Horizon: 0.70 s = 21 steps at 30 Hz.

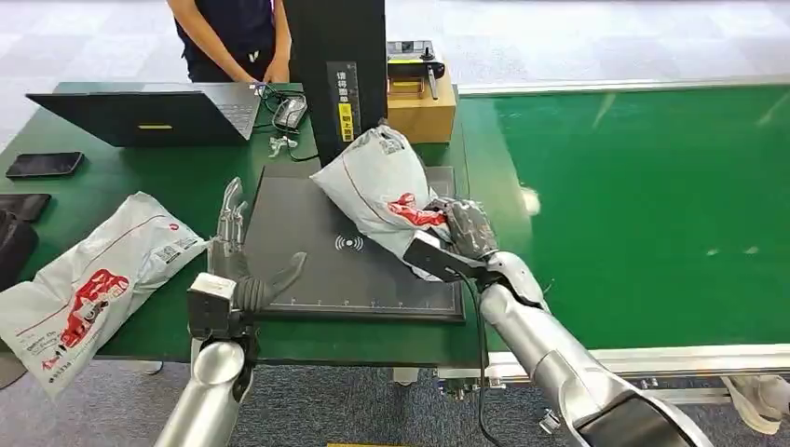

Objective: Moved the parcel from conveyor to table for the left to box.

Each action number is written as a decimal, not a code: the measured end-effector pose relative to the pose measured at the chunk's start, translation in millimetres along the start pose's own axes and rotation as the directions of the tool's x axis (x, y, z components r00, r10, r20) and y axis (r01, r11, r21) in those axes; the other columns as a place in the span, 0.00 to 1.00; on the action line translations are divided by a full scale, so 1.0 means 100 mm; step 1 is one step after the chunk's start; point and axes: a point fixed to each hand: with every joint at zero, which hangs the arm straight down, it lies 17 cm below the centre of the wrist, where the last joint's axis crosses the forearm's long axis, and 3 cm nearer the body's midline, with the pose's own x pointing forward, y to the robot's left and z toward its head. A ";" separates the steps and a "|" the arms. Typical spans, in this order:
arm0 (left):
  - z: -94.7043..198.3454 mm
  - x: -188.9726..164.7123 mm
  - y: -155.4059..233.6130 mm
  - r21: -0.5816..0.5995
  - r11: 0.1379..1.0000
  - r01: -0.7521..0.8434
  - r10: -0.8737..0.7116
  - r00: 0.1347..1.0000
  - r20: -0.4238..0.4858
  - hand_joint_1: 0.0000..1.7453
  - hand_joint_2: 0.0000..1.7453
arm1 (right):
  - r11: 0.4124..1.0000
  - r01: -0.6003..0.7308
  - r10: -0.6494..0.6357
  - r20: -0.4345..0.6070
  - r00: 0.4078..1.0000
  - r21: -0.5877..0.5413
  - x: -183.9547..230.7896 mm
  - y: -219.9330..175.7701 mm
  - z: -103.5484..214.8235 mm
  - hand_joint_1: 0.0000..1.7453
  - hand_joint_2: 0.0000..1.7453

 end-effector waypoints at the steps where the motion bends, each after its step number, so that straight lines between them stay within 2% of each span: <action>1: -0.01 0.00 -0.01 0.002 1.000 -0.004 0.004 1.000 0.001 0.00 1.00 | 1.000 0.017 -0.018 0.020 1.000 0.012 0.08 0.05 -0.02 0.99 1.00; 6: -0.01 0.00 -0.06 -0.005 1.000 -0.009 0.009 1.000 0.002 0.00 1.00 | 0.995 0.067 -0.075 0.112 0.991 0.067 0.49 0.31 -0.06 1.00 1.00; 15: -0.14 0.04 -0.17 -0.045 0.999 -0.023 0.024 1.000 0.019 0.00 1.00 | 0.982 0.111 -0.134 0.155 0.979 0.152 0.90 0.61 -0.10 0.99 1.00; 17: -0.15 0.04 -0.19 -0.052 0.998 -0.024 0.025 1.000 0.019 0.00 1.00 | 0.977 0.122 -0.151 0.164 0.975 0.175 0.96 0.67 -0.08 0.97 1.00; 18: -0.15 0.04 -0.19 -0.055 0.998 -0.026 0.027 0.999 0.018 0.00 1.00 | 0.974 0.127 -0.160 0.169 0.973 0.187 0.98 0.70 -0.07 0.90 1.00; 20: -0.14 0.02 -0.21 -0.061 0.998 -0.029 0.030 0.999 0.014 0.00 1.00 | 0.970 0.136 -0.173 0.175 0.969 0.203 1.01 0.74 -0.05 0.95 1.00; 21: -0.14 0.02 -0.22 -0.064 0.998 -0.030 0.031 0.999 0.012 0.00 1.00 | 0.969 0.135 -0.172 0.177 0.969 0.207 1.02 0.75 -0.05 0.91 1.00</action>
